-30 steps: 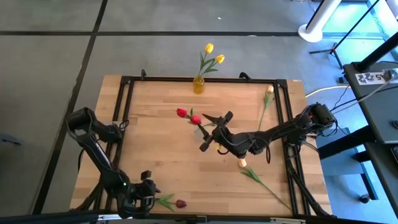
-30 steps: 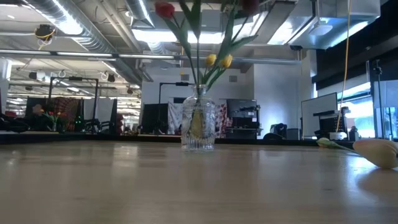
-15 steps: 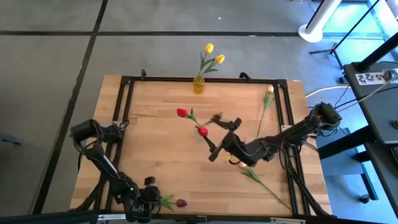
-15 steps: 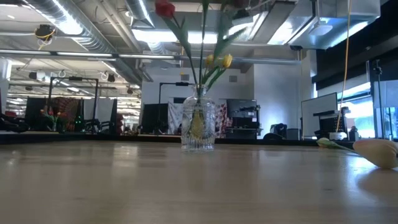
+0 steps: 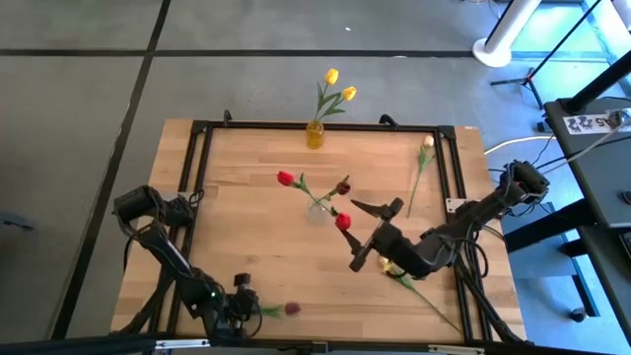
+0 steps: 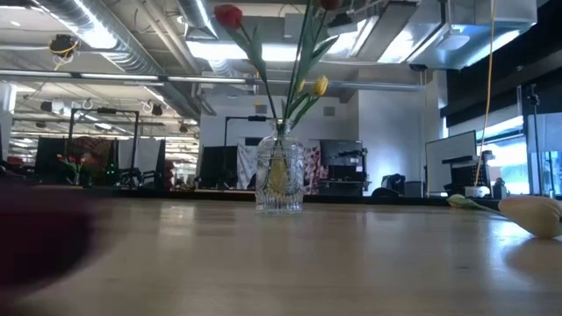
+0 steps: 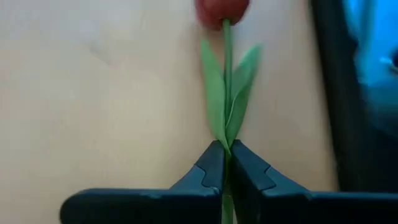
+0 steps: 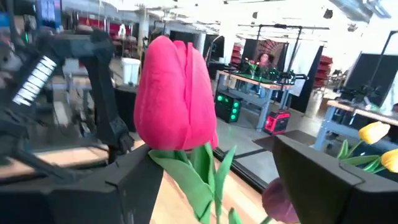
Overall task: Sort flowers into vase by color
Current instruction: Put the dark red tulip into the transparent vase
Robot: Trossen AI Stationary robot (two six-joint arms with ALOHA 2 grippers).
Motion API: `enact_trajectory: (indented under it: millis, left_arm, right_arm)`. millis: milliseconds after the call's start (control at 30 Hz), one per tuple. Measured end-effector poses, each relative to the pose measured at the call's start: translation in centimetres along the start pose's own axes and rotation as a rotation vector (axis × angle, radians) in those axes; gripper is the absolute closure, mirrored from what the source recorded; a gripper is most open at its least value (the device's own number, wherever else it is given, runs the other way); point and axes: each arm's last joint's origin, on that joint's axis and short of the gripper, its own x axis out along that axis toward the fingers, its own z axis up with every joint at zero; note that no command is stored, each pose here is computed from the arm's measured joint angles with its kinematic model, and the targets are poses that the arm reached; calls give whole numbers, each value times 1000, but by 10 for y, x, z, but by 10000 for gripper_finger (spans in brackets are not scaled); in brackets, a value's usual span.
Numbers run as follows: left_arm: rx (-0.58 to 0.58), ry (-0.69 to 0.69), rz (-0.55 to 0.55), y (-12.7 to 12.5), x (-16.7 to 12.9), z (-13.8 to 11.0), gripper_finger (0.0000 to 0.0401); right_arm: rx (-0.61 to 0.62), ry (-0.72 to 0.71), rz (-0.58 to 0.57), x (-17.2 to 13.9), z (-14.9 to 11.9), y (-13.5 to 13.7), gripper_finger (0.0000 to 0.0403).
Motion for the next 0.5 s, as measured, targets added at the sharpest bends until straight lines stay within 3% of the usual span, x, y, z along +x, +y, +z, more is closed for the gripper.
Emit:
enact_trajectory:
  millis: [333,500]
  left_arm:
    - [44,-185,20,20,-36,56,398]
    - [42,-292,63,39,-63,85,399]
  right_arm:
    - [81,85,-103,45,-23,-20,109]
    - [75,155,-91,60,-37,-30,109]
